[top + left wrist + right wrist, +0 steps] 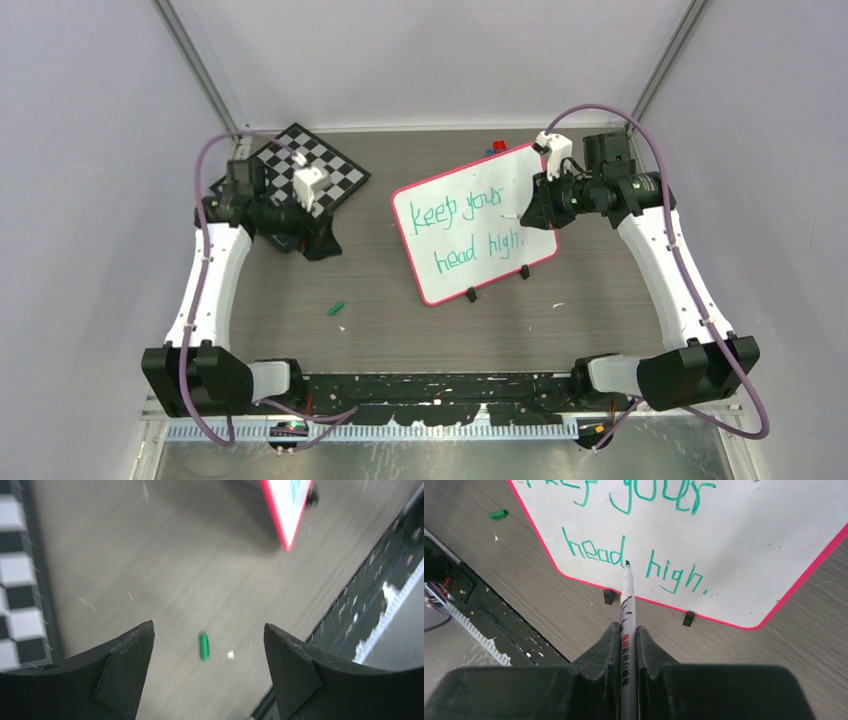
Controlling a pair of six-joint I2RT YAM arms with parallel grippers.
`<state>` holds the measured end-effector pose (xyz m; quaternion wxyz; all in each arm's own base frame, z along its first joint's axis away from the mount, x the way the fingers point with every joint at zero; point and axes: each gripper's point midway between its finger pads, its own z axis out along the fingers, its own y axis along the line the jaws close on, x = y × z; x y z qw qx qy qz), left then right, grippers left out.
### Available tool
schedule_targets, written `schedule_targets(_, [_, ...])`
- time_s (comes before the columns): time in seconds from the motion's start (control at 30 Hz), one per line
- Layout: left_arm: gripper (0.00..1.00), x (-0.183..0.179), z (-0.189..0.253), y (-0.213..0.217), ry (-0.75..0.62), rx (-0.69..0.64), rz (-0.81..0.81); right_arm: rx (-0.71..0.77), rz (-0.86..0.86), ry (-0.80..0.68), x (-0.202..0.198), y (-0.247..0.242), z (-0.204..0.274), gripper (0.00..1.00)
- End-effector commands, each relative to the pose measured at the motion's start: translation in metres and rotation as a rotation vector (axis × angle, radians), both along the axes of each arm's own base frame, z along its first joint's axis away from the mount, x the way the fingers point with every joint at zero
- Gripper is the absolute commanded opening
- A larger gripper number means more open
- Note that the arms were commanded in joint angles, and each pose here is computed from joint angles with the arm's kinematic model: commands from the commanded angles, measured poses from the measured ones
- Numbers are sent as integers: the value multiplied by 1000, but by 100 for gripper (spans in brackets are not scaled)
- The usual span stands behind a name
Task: Write a sentence on the whiteboard
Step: Pick up the pen cap from the center of the board.
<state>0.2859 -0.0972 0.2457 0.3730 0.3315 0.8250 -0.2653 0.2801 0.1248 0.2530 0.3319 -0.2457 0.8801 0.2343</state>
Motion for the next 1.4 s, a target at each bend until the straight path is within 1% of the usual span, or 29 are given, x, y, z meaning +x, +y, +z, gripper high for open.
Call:
schedule_targets(0.0, [79, -50, -75, 21, 152, 174, -55, 74, -17, -16, 6, 11, 10, 0])
schedule_targets(0.1, [73, -62, -112, 34, 187, 266, -29, 90, -12, -1, 4, 13, 6, 0])
schedule_targets(0.17, [71, -67, -134, 44, 189, 330, -8, 90, -23, 7, 5, 13, 5, 0])
schedule_targets(0.27, [70, -75, -165, 46, 176, 431, -33, 88, -34, 10, 5, 12, 3, 0])
schedule_targets(0.43, [69, -91, -194, 41, 194, 467, -77, 91, -34, 15, 6, 13, 0, 0])
schedule_targets(0.53, [68, -92, -201, 42, 209, 502, -80, 99, -30, 25, 6, 14, -1, 0])
schedule_targets(0.63, [67, -90, -202, 42, 217, 509, -72, 109, -24, 32, 6, 16, -1, 0])
schedule_targets(0.73, [65, -89, -198, 38, 196, 523, -98, 109, -23, 32, 7, 16, -1, 0])
schedule_targets(0.87, [64, -85, -194, 32, 158, 603, -136, 103, -23, 30, 7, 16, -1, 0])
schedule_targets(1.07, [61, -81, -206, 23, 179, 670, -173, 94, -26, 26, 5, 14, -2, 0])
schedule_targets(1.2, [58, -78, -216, 19, 194, 725, -195, 87, -26, 20, 4, 13, -2, 0])
schedule_targets(1.37, [53, -72, -220, 17, 216, 746, -183, 75, -28, 21, 4, 11, -5, 0])
